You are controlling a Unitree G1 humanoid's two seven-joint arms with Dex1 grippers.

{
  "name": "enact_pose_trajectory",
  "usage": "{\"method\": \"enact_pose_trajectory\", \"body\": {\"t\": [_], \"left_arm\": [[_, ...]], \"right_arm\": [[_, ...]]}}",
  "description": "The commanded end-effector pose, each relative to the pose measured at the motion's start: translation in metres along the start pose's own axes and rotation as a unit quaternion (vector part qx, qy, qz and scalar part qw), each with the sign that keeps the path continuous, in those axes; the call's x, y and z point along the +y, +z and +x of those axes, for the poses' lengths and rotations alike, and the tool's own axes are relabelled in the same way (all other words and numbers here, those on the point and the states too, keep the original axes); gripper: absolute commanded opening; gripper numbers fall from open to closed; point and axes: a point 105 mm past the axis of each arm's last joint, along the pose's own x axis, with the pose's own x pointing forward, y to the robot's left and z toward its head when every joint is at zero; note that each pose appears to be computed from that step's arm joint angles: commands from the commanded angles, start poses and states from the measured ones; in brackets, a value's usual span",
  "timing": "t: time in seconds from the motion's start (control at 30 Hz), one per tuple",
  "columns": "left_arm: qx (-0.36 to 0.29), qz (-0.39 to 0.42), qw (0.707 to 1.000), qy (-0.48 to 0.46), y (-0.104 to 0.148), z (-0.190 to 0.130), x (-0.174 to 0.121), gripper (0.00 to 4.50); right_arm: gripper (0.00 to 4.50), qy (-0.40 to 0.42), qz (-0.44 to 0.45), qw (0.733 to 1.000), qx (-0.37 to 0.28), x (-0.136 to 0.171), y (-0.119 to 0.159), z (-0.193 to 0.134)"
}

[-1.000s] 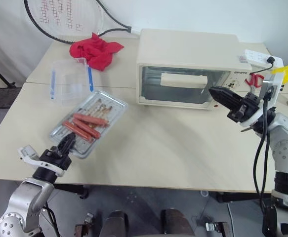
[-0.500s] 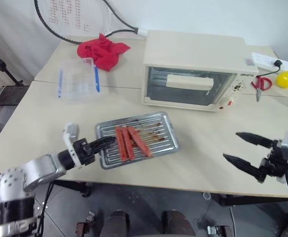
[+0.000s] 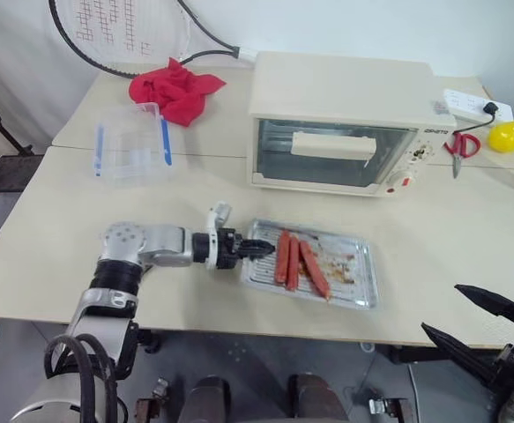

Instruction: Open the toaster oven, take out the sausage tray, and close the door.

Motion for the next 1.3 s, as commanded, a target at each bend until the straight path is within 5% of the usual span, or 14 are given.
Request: {"method": "enact_pose_trajectory", "body": {"t": [0.03,0.2,0.4,0.7,0.8,0.93,1.17,1.3], "left_arm": [[0.013,0.010,1.000,-0.001,0.000,0.009,-0.003,0.00],[0.009,0.039,0.999,0.007,0.001,0.019,-0.005,0.00],[-0.004,0.102,0.995,0.023,-0.003,0.008,-0.001,1.78],[-0.026,0.342,0.934,0.097,0.000,-0.087,0.023,4.46],[-0.034,0.422,0.903,0.076,0.001,-0.111,0.019,4.49],[0.009,0.656,0.744,0.126,-0.019,-0.189,0.032,4.49],[-0.018,0.696,0.694,0.181,-0.023,-0.234,0.038,4.49],[-0.046,0.683,0.712,0.153,-0.015,-0.226,0.025,4.49]], "right_arm": [[4.47,-0.013,-0.016,1.000,-0.012,0.004,0.010,-0.005],[4.47,-0.022,-0.012,1.000,-0.011,0.007,0.009,-0.007],[4.50,-0.010,-0.011,1.000,-0.012,0.006,0.007,-0.002],[4.50,0.046,-0.014,0.999,-0.013,-0.003,0.004,0.009],[4.50,0.067,-0.017,0.998,-0.012,-0.006,0.003,0.013],[4.50,0.119,-0.029,0.992,-0.017,-0.025,0.011,0.025],[4.50,0.156,-0.066,0.985,-0.016,-0.040,0.022,0.033],[4.50,0.166,-0.071,0.983,-0.013,-0.040,0.017,0.036]]}}
